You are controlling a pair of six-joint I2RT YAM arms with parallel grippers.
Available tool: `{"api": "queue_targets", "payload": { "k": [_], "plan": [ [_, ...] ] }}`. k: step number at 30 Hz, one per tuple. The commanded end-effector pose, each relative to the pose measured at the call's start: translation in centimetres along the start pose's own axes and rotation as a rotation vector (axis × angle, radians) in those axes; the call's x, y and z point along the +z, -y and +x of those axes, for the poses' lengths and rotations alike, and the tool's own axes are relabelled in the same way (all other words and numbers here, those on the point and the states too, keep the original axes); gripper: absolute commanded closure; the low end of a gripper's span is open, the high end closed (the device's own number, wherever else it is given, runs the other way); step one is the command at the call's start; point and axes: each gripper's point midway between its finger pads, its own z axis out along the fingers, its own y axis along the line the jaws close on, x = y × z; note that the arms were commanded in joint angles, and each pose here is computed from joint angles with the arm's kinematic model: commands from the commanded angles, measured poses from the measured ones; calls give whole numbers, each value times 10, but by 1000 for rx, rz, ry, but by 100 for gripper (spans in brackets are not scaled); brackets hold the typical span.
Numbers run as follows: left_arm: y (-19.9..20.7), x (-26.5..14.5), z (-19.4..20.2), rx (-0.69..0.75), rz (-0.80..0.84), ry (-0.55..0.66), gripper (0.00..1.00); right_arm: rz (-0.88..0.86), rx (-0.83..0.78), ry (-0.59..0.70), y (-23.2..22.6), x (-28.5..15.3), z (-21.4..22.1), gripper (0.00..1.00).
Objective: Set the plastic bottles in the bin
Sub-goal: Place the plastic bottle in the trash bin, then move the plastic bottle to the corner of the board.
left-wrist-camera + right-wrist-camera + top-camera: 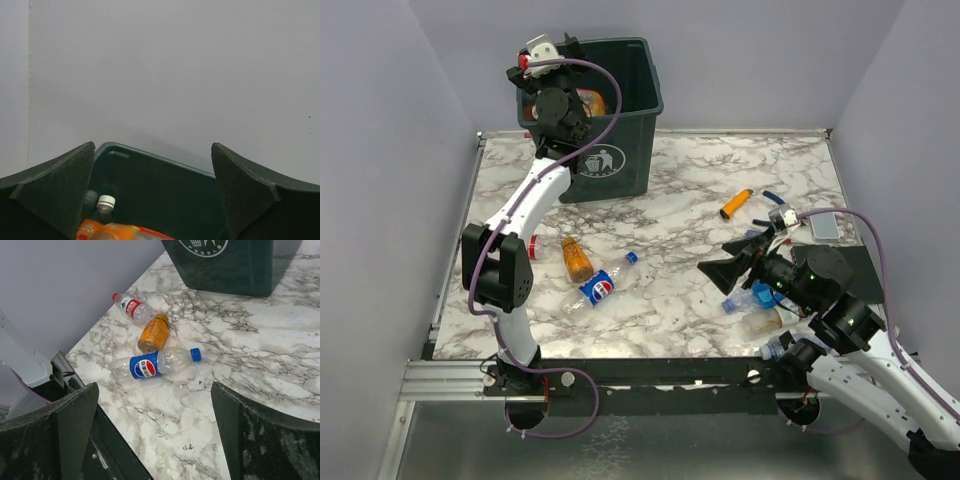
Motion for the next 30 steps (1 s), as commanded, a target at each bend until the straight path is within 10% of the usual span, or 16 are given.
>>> {"api": "queue_targets", "payload": {
  "k": [1,15,22,30],
  "plan": [
    [6,0,-31,-90,-8,20,1,36,-27,-10,7,-1,1,3],
    [117,-129,-134,-75,377,-91,1,199,0,53,32,9,-19,3],
    [111,-232,-68,-13,563,-413,1,310,73,50,51,18,-15,0],
    [-5,-324,36,118,467,-718,1,210,206,-165,43,62,44,1]
  ]
}}
